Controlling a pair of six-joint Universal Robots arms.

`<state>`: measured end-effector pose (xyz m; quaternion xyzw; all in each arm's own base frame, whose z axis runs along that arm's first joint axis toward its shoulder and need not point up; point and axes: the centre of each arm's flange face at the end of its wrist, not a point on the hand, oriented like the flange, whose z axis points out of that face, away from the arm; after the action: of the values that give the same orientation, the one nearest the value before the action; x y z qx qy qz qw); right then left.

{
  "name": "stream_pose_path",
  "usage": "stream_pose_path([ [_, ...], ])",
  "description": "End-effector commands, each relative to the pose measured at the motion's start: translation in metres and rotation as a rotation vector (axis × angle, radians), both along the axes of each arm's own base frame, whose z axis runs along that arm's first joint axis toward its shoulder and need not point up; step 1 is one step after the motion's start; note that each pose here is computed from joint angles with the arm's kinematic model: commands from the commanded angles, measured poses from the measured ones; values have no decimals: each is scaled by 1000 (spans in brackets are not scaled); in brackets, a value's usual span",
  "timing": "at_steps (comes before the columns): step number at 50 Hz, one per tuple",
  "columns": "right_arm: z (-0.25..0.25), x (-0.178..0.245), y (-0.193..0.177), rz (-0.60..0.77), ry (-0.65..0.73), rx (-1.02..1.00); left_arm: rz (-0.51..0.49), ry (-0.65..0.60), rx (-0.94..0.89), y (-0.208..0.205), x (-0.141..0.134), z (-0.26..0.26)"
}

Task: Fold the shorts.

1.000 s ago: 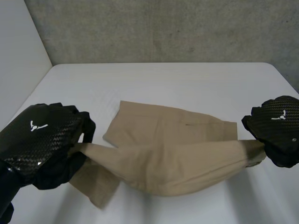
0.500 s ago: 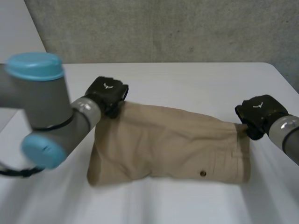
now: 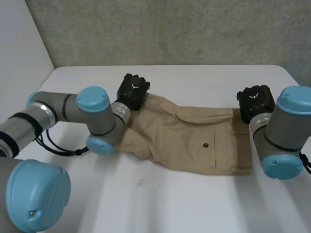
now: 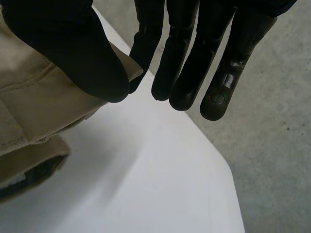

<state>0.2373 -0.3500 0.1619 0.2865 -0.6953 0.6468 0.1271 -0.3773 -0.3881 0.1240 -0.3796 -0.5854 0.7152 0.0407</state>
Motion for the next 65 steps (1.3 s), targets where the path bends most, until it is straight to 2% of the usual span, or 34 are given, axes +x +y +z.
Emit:
stream_pose_path([
  [1,-6,0,-16,-52,-3,-13,-40,61,-116,-3,-9,-3],
  [6,14,3,-25,-49,-47,-84,-50,94,-170,6,-14,20],
  [10,81,3,-17,-5,-190,-223,-30,138,-230,17,-8,68],
  [12,93,0,-10,6,-215,-238,-20,155,-245,27,-1,92],
  [16,102,-2,11,45,-217,-202,-7,162,-241,47,12,118],
  [19,95,-4,30,78,-193,-101,1,161,-207,64,23,125],
  [26,68,-16,76,83,-166,180,6,150,-35,103,48,115],
  [31,54,-22,96,84,-186,283,10,153,127,130,63,98],
  [39,17,-32,125,134,-197,442,34,120,207,137,73,72],
  [49,-10,-37,119,120,-192,429,92,71,282,109,77,26],
  [56,-24,-40,105,106,-177,407,136,64,272,94,79,19],
  [60,-29,-41,99,97,-163,378,212,-11,259,80,91,5],
  [65,-34,-42,96,90,-121,351,231,-82,246,78,99,-2],
])
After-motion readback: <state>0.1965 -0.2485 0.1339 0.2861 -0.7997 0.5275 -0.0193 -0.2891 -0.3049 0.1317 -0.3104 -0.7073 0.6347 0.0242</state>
